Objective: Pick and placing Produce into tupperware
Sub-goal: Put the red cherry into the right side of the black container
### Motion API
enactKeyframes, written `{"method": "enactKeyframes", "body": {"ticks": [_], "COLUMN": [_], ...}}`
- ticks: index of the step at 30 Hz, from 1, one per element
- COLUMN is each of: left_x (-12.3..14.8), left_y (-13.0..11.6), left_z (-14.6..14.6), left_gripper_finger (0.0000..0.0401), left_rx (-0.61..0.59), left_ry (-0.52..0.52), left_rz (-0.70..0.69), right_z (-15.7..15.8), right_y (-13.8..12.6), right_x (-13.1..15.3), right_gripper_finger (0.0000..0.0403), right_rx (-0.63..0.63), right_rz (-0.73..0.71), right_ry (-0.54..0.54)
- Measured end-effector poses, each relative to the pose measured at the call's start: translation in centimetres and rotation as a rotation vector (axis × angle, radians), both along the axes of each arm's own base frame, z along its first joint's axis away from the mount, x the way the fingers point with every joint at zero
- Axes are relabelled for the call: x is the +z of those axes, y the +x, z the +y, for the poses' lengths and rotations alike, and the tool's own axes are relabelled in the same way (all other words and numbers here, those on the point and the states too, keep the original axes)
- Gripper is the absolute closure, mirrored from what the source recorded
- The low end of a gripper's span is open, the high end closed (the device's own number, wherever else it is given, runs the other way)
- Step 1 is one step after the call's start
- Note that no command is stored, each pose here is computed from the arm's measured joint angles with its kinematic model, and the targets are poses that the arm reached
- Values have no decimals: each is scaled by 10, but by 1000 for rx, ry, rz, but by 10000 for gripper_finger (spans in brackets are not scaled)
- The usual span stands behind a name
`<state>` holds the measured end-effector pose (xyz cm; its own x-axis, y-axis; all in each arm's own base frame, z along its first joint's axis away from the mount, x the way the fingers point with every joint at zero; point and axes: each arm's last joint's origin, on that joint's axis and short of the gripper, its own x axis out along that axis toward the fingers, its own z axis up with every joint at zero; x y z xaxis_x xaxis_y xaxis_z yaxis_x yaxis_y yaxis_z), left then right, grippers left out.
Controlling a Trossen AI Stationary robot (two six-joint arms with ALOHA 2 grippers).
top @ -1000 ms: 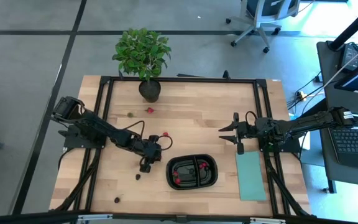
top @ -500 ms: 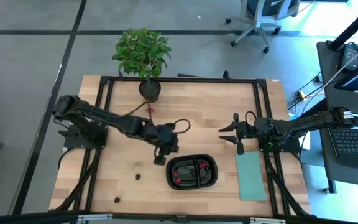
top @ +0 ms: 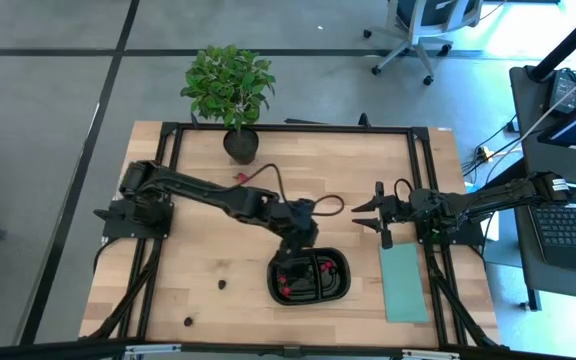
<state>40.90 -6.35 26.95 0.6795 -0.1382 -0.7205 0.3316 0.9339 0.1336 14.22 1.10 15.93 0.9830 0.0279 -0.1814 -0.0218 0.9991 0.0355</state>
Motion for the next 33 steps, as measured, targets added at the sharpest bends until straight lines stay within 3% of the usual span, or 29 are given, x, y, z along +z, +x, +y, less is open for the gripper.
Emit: {"method": "enactKeyframes", "body": {"ticks": [7,12,24,33], "left_x": [-19,-47,-78,-98], "left_y": [37,53,60,63], "left_z": [-9,-18,-40,-39], "left_gripper_finger": [316,315,315,315], "left_rx": [-23,-49,-116,-103], "left_ry": [6,-7,-29,-21], "left_rz": [-25,-6,23,77], "right_z": [0,0,0,0], "right_y": [-1,-1,-2,-2], "right_x": [-3,-8,-13,-13], "right_gripper_finger": [265,265,265,265], "right_rx": [0,-9,-15,-16], "right_rz": [32,81,131,131], "right_ry": [-2,33,51,51]}}
